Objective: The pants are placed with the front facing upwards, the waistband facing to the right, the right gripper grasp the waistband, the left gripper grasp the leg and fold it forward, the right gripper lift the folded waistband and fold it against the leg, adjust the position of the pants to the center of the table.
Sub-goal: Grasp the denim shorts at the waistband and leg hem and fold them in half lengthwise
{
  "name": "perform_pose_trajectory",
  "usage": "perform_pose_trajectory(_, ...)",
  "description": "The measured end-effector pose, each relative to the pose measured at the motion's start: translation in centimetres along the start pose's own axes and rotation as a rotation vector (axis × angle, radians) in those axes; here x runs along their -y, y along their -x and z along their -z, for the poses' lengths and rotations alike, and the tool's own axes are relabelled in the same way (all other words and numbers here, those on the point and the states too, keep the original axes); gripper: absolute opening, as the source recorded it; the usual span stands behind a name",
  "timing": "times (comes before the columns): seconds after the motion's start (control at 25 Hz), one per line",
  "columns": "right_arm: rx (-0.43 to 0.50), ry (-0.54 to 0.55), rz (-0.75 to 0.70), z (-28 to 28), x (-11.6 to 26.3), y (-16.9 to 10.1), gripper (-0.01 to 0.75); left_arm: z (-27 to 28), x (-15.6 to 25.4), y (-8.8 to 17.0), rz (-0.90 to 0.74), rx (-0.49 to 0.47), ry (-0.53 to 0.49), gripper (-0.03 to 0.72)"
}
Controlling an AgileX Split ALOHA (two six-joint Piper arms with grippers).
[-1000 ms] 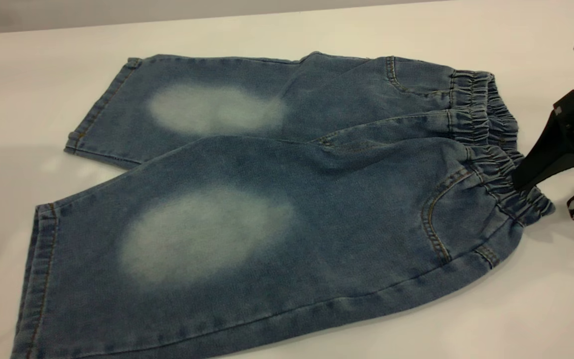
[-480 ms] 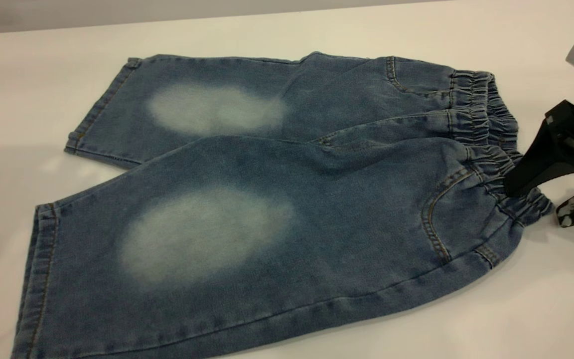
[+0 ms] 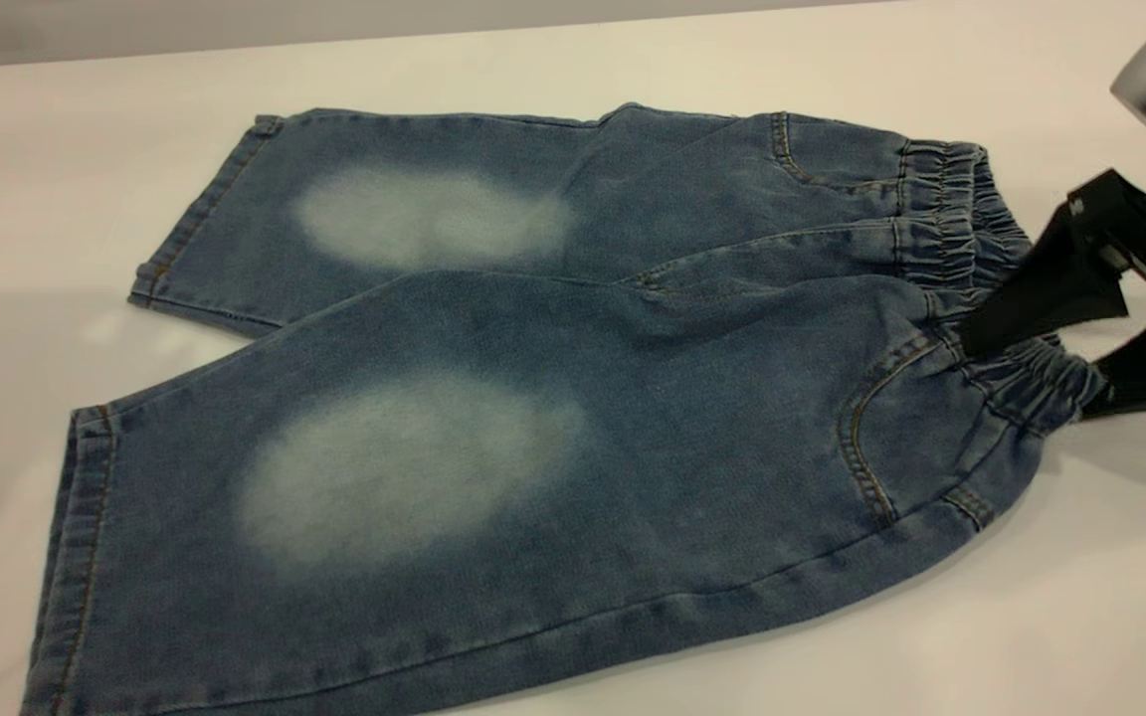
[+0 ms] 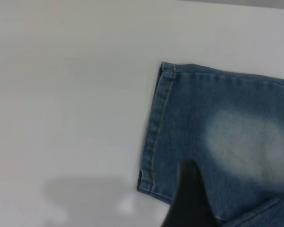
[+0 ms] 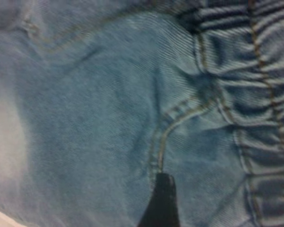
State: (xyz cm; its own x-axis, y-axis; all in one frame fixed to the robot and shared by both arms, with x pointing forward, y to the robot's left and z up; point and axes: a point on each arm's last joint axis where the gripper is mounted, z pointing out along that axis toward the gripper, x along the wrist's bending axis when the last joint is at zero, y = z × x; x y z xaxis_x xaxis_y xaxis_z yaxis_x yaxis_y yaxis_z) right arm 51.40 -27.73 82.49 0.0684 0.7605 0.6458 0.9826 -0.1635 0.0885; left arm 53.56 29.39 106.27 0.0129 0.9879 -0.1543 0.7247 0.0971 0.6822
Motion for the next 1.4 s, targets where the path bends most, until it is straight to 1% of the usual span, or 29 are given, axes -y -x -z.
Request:
perform_pose_trajectory(0.4, -0.018, -0.006, -0.001, 0.0, 0.1, -0.2, 0.573, 0.0, 0.0, 0.0, 0.0, 0.0, 0.0, 0.461)
perform_pose_trajectory(0.52, -0.018, -0.006, -0.002, 0.0, 0.1, -0.2, 0.555, 0.0, 0.0, 0.1, 0.016, 0.009, 0.001, 0.461)
perform_pose_trajectory(0.64, -0.018, -0.008, -0.001, 0.0, 0.1, -0.2, 0.48, 0.0, 0.0, 0.1, 0.016, 0.009, -0.001, 0.461)
perform_pose_trajectory(0.68, -0.018, -0.008, -0.001, 0.0, 0.1, -0.2, 0.437, 0.0, 0.0, 0.1, 0.016, 0.01, -0.004, 0.461)
perform_pose_trajectory(0.76, -0.018, -0.008, -0.001, 0.0, 0.1, -0.2, 0.342, 0.0, 0.2, 0.1, 0.012, 0.012, -0.018, 0.461)
perform_pose_trajectory(0.88, -0.017, -0.01, 0.001, 0.0, 0.1, -0.2, 0.164, 0.0, 0.4, 0.2, 0.011, 0.017, -0.047, 0.461)
perform_pose_trajectory(0.96, -0.016, -0.01, 0.003, 0.0, 0.1, -0.1, 0.067, 0.0, 0.6, 0.2, 0.01, 0.021, -0.07, 0.461)
perform_pose_trajectory(1.0, -0.016, -0.01, 0.004, 0.0, 0.1, -0.1, 0.044, 0.0, 0.8, 0.2, 0.01, 0.023, -0.084, 0.461)
perform_pose_trajectory(1.04, -0.016, -0.01, 0.004, 0.0, 0.1, -0.1, 0.036, 0.0, 0.9, 0.2, 0.01, 0.026, -0.1, 0.461)
perform_pose_trajectory(1.2, -0.016, -0.01, 0.004, 0.0, 0.1, -0.1, 0.035, 0.1, 1.7, 0.5, 0.006, 0.045, -0.193, 0.461)
perform_pose_trajectory(1.32, -0.015, -0.013, 0.006, 0.0, 0.1, -0.1, 0.035, -0.5, 2.8, 1.1, -0.008, 0.069, -0.304, 0.461)
perform_pose_trajectory(1.4, -0.015, -0.013, 0.006, 0.0, 0.1, -0.1, 0.035, -1.3, 3.8, 1.7, -0.03, 0.087, -0.409, 0.461)
